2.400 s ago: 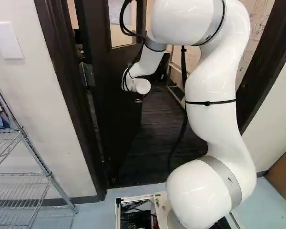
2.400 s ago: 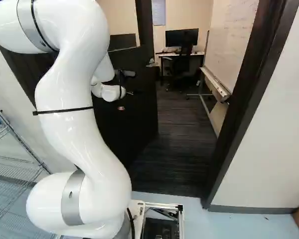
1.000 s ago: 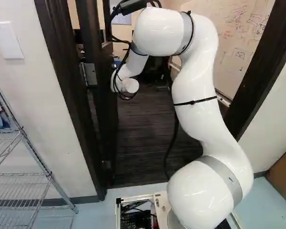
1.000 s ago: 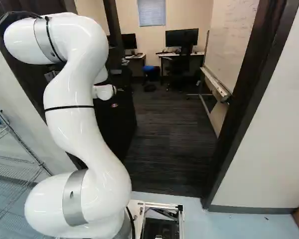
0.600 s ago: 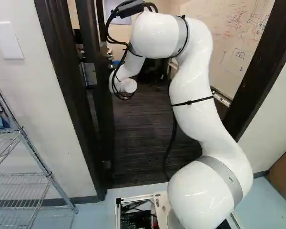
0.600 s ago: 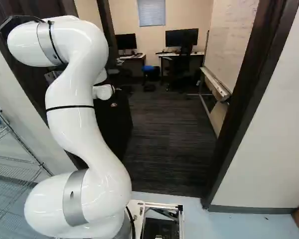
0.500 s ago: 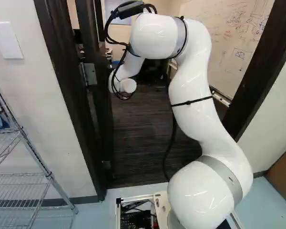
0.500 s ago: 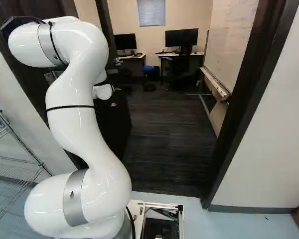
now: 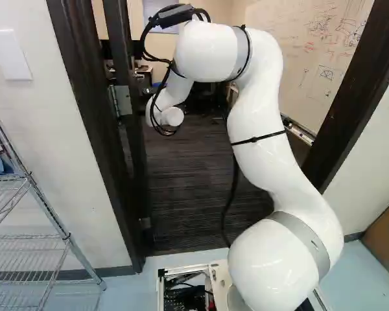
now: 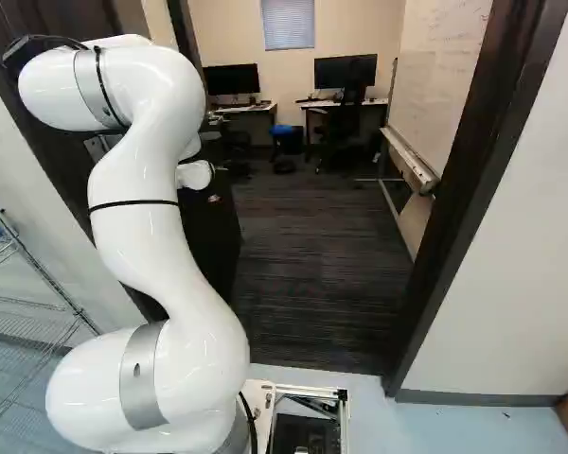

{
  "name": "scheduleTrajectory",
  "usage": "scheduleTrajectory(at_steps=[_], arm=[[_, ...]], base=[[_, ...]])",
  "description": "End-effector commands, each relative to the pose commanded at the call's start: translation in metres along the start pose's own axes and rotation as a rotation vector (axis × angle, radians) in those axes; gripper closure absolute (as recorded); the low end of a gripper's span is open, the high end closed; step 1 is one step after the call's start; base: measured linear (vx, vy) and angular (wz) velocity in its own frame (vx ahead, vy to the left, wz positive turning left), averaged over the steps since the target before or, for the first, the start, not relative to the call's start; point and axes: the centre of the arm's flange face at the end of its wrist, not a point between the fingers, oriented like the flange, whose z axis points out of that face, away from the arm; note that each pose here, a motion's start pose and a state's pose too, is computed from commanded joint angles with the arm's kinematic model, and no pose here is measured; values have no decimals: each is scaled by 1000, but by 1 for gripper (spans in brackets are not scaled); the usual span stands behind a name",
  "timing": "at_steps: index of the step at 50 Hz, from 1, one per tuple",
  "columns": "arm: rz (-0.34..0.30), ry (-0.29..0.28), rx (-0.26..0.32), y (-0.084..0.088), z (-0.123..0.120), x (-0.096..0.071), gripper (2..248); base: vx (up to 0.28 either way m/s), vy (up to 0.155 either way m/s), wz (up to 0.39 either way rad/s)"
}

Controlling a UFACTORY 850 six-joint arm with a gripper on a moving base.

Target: Open the door and move inside

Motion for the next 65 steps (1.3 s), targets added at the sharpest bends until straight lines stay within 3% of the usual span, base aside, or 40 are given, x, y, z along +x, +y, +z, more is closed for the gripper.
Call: scheduleTrajectory(at_steps=[14,65], arm=[[3,-3,-12,8,-4,0,3],[33,-37,-121,80,-51,-5,3]], base=[[0,0,0],[0,0,0]])
